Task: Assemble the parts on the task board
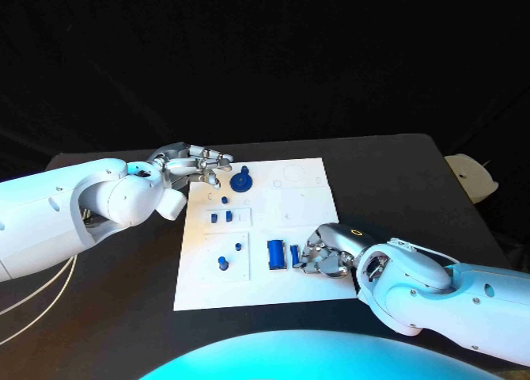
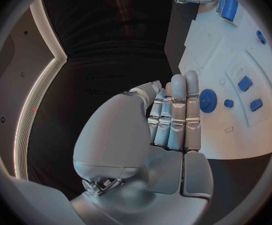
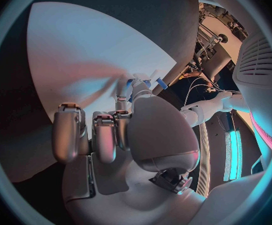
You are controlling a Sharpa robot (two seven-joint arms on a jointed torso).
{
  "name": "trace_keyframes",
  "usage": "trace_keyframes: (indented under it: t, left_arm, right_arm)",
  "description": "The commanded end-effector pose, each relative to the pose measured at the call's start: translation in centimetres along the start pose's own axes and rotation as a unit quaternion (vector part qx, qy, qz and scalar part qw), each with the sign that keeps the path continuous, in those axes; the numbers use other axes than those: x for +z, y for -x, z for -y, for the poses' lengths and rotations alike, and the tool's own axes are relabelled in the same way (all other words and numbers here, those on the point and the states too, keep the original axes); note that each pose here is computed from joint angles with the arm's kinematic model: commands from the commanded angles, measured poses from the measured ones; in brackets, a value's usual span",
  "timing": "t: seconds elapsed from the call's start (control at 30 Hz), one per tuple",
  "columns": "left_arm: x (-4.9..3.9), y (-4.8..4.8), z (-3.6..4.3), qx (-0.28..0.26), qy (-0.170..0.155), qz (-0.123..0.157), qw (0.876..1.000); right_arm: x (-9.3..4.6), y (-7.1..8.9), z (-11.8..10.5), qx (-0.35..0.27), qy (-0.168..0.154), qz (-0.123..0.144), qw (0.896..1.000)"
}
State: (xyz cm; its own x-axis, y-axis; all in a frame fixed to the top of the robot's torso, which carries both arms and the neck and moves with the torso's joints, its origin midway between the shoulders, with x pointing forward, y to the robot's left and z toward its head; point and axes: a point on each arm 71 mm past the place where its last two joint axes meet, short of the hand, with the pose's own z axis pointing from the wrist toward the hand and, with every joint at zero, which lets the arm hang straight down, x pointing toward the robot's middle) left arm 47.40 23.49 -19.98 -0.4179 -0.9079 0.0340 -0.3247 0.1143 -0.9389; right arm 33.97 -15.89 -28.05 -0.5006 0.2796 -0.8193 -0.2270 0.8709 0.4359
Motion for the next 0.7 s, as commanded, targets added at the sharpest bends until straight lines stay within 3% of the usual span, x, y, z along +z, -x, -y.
trace_keyframes:
  t: [0.03, 0.53, 0.7]
  left_arm:
    - [0.06, -0.28, 0.11, -0.001, -0.002, -0.01, 1.0]
    - [0.07, -0.27, 0.1, -0.001, -0.002, -0.01, 1.0]
    - [0.17, -0.23, 0.09, -0.004, -0.002, -0.009, 1.0]
  right_arm:
    - [0.2, -0.1, 0.2, -0.025, -0.005, -0.003, 1.0]
    - [-0.1, 0.3, 0.4, -0.014, -0.012, 0.01, 1.0]
    - [0.0, 1.3, 0.5, 0.04, 0.002, -0.004, 0.999]
